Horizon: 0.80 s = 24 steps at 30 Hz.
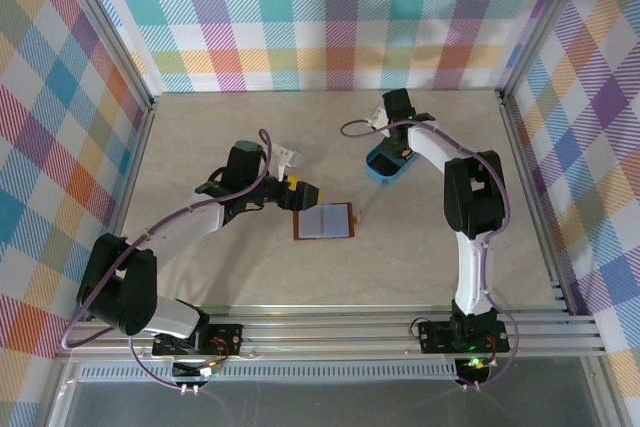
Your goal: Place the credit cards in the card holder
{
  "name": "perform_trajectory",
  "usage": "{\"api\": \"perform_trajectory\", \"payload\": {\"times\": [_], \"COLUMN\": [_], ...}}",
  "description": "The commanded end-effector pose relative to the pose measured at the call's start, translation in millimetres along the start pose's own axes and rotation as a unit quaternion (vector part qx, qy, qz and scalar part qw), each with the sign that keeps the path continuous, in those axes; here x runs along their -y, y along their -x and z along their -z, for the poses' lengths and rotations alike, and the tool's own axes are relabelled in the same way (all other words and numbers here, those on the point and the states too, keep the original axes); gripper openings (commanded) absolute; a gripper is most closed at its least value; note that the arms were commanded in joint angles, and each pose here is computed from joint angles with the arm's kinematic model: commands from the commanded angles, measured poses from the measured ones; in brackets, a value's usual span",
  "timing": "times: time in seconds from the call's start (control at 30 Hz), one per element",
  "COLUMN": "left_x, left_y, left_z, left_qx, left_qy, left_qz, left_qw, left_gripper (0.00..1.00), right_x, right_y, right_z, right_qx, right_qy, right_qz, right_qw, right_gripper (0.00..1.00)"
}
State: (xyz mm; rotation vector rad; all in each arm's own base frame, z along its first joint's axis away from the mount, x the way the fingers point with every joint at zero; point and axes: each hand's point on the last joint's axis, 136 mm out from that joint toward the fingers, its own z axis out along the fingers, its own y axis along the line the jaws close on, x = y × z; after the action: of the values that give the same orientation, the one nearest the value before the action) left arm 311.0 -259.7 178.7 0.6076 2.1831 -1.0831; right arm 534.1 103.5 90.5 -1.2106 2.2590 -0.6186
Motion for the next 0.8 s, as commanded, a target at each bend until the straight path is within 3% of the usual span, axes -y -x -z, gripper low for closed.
{"api": "perform_trajectory", "payload": {"times": [0.0,0.1,0.23,0.77], "left_x": [-1.7,-2.3,-2.7,-2.7], "left_y": [8.6,8.1,7.7,7.5], "left_z": [2.1,1.5,0.8,0.5], "left_qx": [0.006,0.005,0.004,0.003], "left_qy": [0.003,0.004,0.003,0.002], "left_qz": [-0.012,-0.011,-0.01,-0.008], "left_qw": [1.0,1.0,1.0,1.0], "left_gripper": [0.84,0.84,0.84,0.84], "right_x": [16.2,14.2,11.0,10.5], "right_y": [10.5,9.5,10.9,11.4], "right_z": [13.3,12.9,13.4,18.6], "right_qx": [0.018,0.018,0.022,0.026], "right_qy": [-0.014,-0.01,0.0,0.006], "right_qz": [-0.015,-0.015,-0.018,-0.023], "right_qw": [1.0,1.0,1.0,0.999], "right_gripper": [0.73,0.7,0.55,0.37]}}
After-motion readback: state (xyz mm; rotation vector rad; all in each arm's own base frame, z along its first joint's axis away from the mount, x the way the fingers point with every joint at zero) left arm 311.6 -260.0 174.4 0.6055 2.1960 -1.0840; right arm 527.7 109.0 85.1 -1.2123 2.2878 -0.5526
